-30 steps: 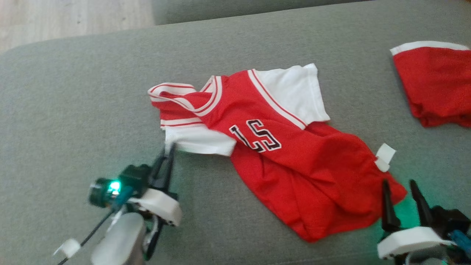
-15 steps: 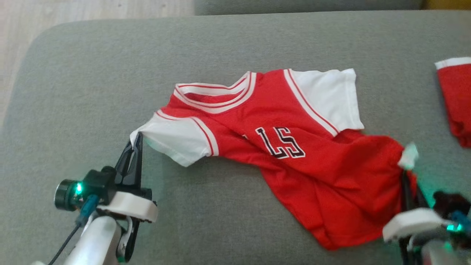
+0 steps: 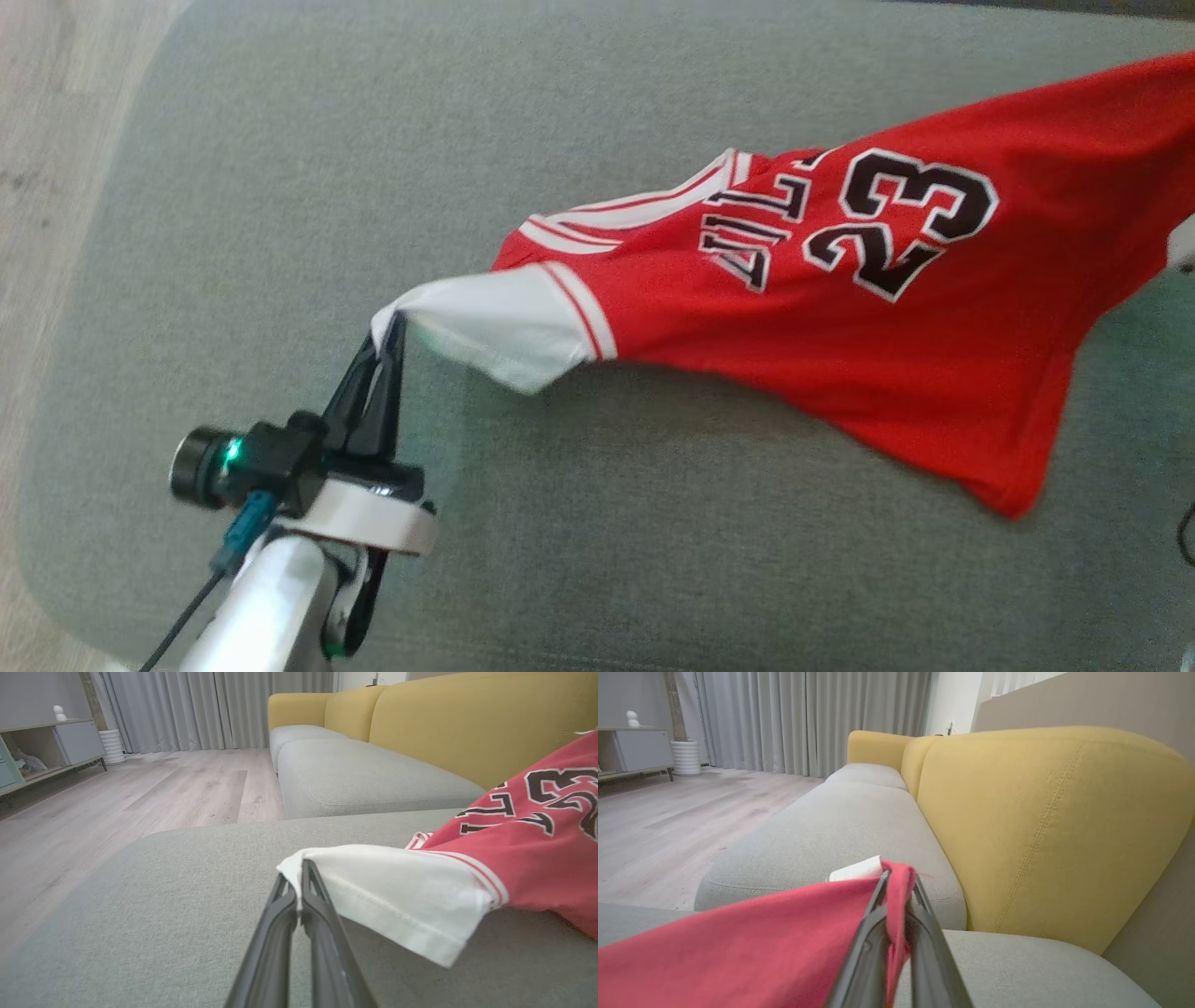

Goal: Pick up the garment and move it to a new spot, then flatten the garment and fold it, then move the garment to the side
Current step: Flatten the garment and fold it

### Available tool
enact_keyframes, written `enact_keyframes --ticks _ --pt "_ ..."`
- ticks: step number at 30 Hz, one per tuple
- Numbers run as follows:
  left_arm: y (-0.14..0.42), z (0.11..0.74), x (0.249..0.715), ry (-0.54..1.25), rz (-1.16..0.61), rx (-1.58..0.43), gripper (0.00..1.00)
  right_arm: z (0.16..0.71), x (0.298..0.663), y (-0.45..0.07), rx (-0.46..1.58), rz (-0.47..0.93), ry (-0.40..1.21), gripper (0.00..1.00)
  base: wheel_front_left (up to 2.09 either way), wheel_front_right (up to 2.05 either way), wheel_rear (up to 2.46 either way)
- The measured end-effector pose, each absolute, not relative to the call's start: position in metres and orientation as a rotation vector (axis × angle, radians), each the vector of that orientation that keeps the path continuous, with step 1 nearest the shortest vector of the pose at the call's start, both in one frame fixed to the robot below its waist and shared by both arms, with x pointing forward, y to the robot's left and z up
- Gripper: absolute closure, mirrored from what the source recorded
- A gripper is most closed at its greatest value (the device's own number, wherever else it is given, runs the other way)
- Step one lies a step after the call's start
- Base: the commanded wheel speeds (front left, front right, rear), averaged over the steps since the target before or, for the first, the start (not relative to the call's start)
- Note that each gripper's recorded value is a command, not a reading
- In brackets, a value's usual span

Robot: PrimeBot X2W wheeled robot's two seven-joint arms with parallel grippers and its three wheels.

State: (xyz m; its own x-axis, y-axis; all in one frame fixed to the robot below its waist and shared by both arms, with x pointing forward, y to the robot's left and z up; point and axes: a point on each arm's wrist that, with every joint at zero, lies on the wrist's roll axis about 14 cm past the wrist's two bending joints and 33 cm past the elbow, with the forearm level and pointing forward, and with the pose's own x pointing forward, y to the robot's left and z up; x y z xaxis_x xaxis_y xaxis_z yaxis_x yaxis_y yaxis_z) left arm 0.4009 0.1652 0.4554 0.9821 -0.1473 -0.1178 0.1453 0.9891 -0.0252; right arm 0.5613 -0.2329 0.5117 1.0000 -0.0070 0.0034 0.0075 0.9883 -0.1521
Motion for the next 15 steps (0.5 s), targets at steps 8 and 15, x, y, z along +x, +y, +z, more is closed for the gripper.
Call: enact_keyframes --ticks 8,15 --pt "0.152 0.460 0.410 0.101 -0.173 -0.038 1.00 0.465 0.564 -0.220 -0.107 -0.003 0.119 0.00 0.00 0.00 0.00" --pt "0.143 0.480 0.412 0.036 -0.194 -0.032 1.00 0.437 0.473 -0.188 -0.038 0.070 0.138 0.00 0.00 0.00 0.00"
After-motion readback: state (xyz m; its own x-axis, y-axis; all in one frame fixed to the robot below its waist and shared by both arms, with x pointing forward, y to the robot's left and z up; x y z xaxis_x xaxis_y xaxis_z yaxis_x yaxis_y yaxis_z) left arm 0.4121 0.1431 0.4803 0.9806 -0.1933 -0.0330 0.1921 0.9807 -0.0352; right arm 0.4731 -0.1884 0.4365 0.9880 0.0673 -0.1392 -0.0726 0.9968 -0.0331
